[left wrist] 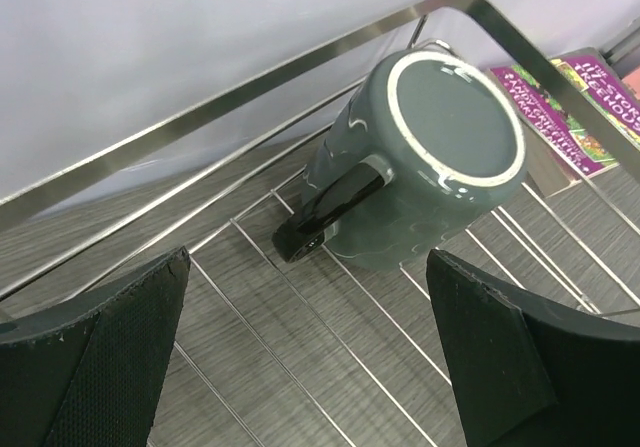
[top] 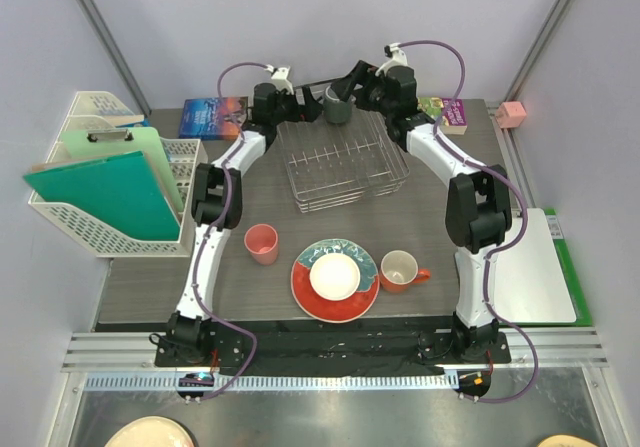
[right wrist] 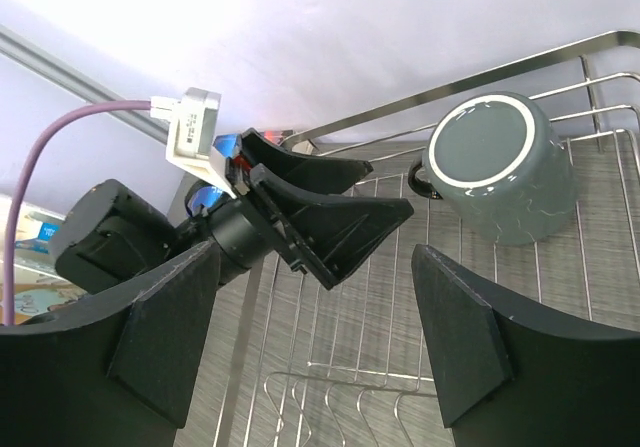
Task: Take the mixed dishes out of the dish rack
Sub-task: Adjust the dish rack at the center of the board.
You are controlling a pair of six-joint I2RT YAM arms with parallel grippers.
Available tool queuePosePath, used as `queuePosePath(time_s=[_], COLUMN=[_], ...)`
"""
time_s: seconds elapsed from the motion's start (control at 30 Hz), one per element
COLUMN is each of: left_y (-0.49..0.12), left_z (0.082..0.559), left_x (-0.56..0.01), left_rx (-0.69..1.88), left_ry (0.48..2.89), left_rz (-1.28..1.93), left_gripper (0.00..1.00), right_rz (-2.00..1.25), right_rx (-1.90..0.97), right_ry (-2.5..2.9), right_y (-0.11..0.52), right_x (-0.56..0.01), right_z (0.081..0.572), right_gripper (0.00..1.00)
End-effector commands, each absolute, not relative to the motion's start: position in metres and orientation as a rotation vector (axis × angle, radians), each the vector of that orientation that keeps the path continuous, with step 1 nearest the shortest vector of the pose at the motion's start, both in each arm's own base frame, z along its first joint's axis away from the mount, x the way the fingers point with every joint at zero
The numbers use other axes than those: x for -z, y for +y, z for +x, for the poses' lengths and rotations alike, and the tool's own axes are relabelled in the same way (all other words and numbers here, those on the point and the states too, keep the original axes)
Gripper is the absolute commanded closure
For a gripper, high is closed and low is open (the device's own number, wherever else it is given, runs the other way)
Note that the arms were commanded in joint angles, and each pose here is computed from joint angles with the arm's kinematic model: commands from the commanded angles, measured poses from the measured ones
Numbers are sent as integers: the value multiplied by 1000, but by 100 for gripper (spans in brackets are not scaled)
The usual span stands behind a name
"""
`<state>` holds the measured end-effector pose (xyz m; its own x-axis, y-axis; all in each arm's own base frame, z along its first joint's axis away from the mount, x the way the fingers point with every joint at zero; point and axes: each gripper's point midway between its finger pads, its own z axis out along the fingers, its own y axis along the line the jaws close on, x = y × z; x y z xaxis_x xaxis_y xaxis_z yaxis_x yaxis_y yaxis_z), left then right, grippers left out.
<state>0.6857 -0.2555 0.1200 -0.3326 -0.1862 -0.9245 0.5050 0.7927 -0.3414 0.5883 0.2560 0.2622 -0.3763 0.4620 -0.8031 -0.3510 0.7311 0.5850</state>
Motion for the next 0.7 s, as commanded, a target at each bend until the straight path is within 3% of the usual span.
queuePosePath(time_s=[0.0, 0.43, 0.67], left_y=[-264, -273, -289], left_z=[694, 701, 692], left_x=[-131, -136, -138], left_rx=[740, 827, 919], left_ry=[1683, 1551, 1515], left_rz=[275, 235, 252], left_gripper=[0, 8, 28], right_rz=[65, 67, 78], right_rx=[-857, -886, -903], right_ry=[1683, 1709, 1720], right_y=[253, 264, 266], right_x=[-292, -270, -262], right_z=[584, 587, 588], right_gripper=[18, 18, 18])
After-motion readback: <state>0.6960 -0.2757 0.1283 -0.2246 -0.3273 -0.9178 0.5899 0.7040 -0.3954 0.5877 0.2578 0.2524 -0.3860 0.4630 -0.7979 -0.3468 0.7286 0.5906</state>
